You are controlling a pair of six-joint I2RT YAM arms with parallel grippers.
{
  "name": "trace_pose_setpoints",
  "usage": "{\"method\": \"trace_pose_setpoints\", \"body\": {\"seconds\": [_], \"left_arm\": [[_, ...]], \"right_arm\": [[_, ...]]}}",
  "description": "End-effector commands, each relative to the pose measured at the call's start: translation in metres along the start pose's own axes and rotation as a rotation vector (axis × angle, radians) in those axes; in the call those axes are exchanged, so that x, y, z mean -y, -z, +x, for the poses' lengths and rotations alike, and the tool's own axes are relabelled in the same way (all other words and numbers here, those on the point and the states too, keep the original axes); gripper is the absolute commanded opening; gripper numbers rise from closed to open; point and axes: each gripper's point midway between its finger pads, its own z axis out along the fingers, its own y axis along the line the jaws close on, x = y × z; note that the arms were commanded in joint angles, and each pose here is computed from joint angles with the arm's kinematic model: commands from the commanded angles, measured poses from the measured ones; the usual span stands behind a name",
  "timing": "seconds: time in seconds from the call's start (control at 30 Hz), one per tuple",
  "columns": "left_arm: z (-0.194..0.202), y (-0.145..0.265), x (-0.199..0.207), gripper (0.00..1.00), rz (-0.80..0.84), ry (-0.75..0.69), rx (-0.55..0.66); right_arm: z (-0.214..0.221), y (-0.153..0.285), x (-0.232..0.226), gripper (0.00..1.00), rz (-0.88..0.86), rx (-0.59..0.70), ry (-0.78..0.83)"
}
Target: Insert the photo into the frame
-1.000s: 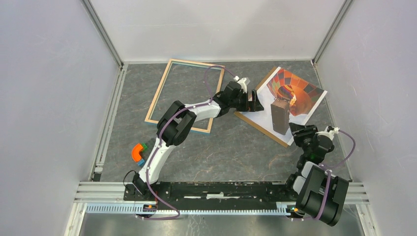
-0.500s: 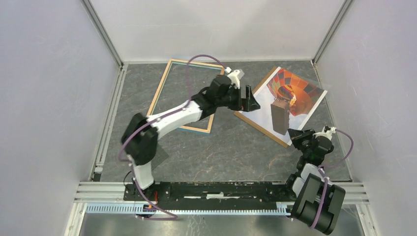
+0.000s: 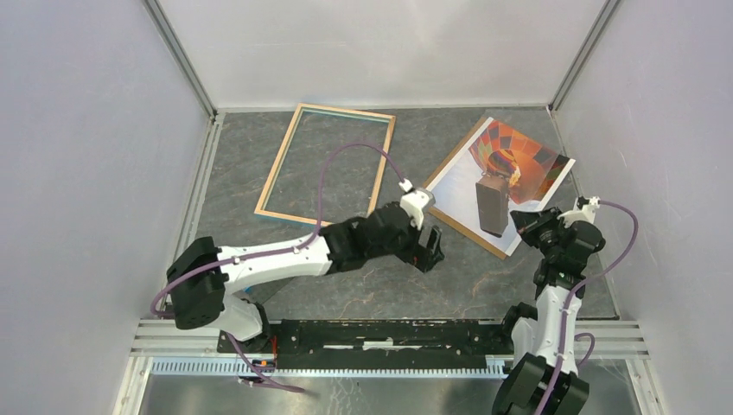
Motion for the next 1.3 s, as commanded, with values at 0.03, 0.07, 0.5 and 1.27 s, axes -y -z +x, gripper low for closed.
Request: {"method": "trace_pose_setpoints", "body": {"seconds": [0.03,0.07,0.5,1.27], "left_arm": [[-0.025,0.002,0.012,1.0,-0.204,-0.235,0.179],[-0.027,0.002,0.016,1.0,-0.248,-0.286,0.196],[-0.008,-0.056,0.053,1.0,-0.29,-0.841,0.241],[-0.031,-0.133,0.033,0.79,-0.597,-1.114,0.313]], "right_arm": [[0.001,0.015,-0.026,0.0,-0.056,-0.055,0.039],[0.0,0.016,-0.029,0.0,-0.059,-0.055,0.036],[0.013,0.021,-0.058,0.0,-0.119,-0.176,-0.056],[0.011,0.023,-0.066,0.0,-0.116,-0.181,-0.052]]}}
